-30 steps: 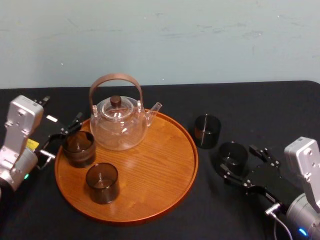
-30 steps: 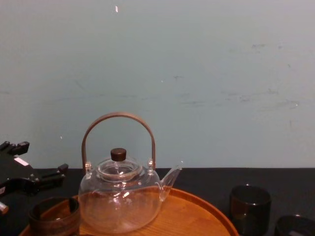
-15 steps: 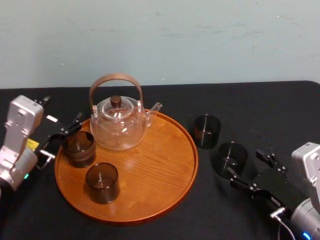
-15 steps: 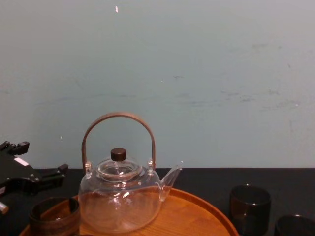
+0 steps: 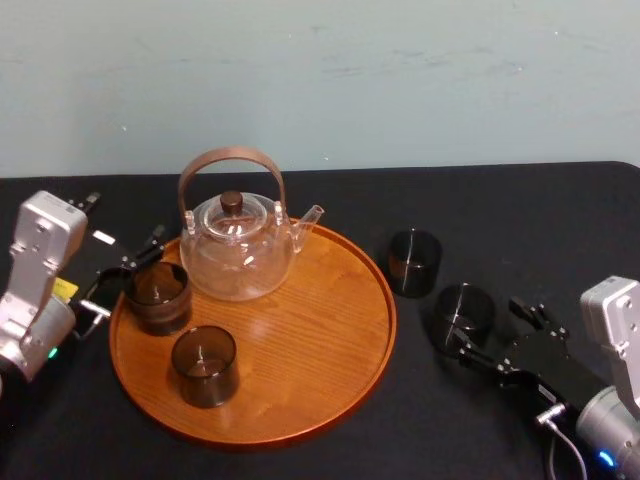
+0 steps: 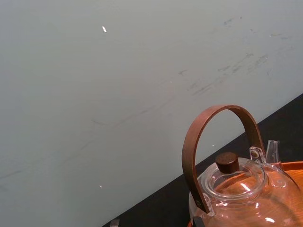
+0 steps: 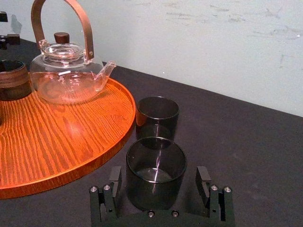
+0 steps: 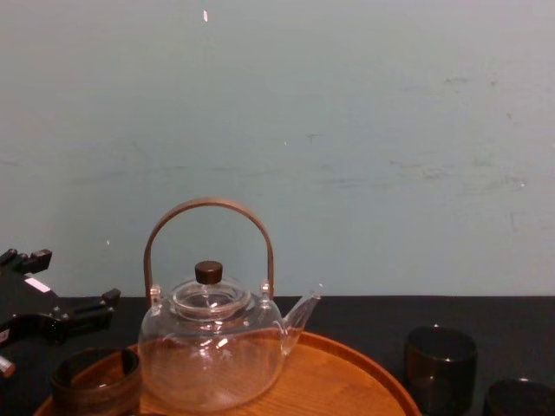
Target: Pick up the glass from the table and place it on the tray.
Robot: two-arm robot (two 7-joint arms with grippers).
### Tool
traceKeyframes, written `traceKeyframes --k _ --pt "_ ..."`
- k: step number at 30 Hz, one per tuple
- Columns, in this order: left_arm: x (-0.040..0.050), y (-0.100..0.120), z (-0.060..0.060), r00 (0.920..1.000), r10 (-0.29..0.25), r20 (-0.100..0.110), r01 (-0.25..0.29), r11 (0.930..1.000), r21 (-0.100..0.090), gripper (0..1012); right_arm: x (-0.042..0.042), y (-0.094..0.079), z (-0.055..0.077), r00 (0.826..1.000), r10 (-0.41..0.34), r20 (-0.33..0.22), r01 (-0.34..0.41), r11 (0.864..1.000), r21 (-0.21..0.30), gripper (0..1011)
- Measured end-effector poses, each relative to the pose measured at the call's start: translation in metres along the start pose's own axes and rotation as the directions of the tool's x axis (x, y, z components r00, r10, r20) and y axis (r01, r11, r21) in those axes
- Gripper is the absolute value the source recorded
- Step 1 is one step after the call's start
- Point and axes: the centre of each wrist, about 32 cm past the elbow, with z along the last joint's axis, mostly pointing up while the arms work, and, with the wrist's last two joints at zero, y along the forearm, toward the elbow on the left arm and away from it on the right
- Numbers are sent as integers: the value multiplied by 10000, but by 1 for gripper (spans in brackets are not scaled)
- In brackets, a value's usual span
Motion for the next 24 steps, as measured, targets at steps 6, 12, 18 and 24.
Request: traceKeyframes --k 6,12,18,24 --pt "0 0 0 10000 -1 0 1 10000 -1 1001 44 84 -16 9999 140 -64 -140 9999 -40 1002" --pt "0 0 0 10000 0 0 0 10000 0 1001 81 166 -44 9995 286 -158 -288 9995 -120 1002" --pt "0 0 0 10000 0 0 0 10000 0 1001 114 231 -71 9991 367 -235 -372 9991 -210 1002" --pt "0 0 0 10000 0 0 0 10000 0 1001 150 301 -91 9986 451 -294 -459 9985 -296 1003"
